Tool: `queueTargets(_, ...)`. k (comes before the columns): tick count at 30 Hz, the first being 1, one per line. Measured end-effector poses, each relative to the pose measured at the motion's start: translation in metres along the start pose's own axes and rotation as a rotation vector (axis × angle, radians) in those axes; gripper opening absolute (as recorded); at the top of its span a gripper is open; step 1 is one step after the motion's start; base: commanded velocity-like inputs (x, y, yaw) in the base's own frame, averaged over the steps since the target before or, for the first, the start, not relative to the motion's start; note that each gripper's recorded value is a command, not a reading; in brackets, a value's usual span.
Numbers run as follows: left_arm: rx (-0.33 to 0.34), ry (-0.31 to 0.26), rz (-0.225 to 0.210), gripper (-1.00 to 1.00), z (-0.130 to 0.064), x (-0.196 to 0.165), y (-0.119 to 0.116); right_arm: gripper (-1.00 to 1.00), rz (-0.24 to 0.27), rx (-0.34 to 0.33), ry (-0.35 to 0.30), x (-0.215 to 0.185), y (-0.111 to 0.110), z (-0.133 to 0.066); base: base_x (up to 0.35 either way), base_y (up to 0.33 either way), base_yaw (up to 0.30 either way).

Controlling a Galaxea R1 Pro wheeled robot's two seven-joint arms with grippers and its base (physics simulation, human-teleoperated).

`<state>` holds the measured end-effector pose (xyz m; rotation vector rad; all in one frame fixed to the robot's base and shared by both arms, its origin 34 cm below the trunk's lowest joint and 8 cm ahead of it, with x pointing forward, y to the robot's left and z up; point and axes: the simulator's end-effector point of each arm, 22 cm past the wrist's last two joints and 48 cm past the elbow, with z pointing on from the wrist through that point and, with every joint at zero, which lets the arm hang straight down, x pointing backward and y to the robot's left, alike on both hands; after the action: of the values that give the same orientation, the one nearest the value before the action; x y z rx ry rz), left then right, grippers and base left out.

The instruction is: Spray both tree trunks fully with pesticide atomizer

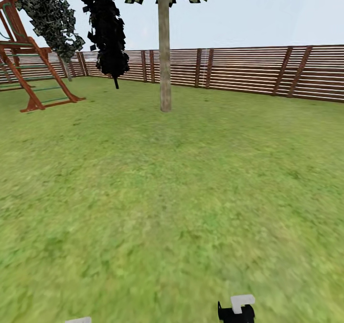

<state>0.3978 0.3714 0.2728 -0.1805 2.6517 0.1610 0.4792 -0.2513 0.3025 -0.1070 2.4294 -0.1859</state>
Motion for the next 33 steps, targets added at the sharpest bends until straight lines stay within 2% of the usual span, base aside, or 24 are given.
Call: queueTargets(33, 0.0, 0.0, 0.0, -1.0, 0.0, 0.0, 0.0, 1.0, -0.001, 0.001, 0.0, 0.0001, -0.0011, 0.0001, 0.338, 0.0, 0.0)
